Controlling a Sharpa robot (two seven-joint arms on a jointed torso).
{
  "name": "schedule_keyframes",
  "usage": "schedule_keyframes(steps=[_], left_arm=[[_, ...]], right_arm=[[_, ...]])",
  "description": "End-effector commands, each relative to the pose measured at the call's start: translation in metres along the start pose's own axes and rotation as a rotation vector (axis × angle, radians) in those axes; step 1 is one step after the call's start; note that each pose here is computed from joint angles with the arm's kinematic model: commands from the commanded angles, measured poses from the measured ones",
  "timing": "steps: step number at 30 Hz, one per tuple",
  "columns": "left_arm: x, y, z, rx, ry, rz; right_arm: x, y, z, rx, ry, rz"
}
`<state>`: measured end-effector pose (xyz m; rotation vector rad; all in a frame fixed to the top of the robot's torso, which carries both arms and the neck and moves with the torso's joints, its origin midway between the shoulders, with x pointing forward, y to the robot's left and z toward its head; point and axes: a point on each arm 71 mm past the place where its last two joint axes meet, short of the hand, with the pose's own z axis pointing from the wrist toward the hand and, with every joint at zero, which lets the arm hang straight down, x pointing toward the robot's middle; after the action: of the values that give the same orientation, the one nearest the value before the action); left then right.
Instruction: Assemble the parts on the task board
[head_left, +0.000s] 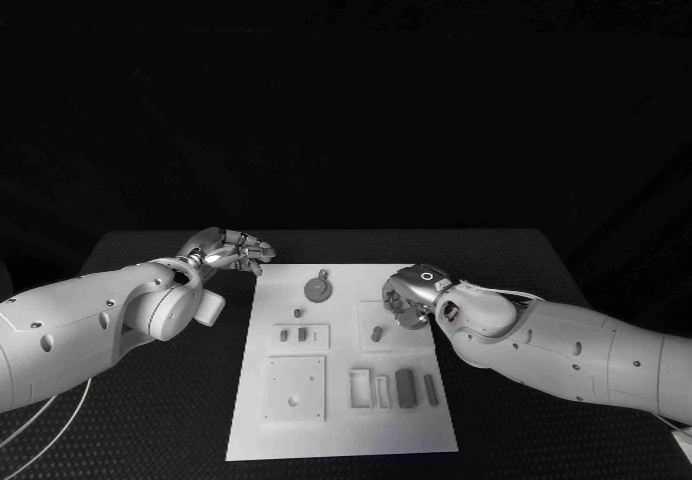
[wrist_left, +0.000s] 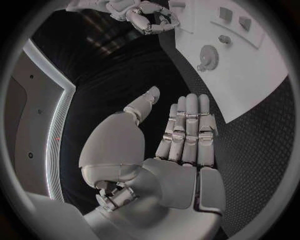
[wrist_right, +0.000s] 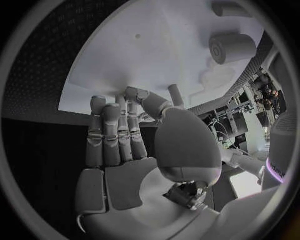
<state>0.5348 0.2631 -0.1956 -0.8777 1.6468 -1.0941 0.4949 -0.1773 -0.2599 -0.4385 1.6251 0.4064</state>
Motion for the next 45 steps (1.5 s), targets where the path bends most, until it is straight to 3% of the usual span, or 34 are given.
schedule_keyframes(steps=[1, 20, 27, 35, 45], left_arm=[[0.0015, -0.0017, 0.0005, 0.007, 0.014, -0.003], [-0.0009, -0.0002, 0.0006, -0.001, 0.012, -0.002], [-0.0014, -0.0001, 0.0006, -0.001, 0.010, -0.002], [-0.0038, 0.0002, 0.0013, 0.001, -0.003, 0.000], [-0.0083, 0.0013, 0.0019, 0.000, -0.027, -0.005]], right_arm=[[-0.002, 0.004, 0.001, -0.018, 0.019, 0.024], [-0.020, -0.007, -0.002, 0.001, 0.047, 0.106], [-0.039, -0.003, -0.004, -0.012, 0.001, 0.151], [-0.053, 0.029, -0.004, -0.101, -0.081, 0.196], [-0.058, 0.080, 0.005, -0.225, -0.097, 0.182]])
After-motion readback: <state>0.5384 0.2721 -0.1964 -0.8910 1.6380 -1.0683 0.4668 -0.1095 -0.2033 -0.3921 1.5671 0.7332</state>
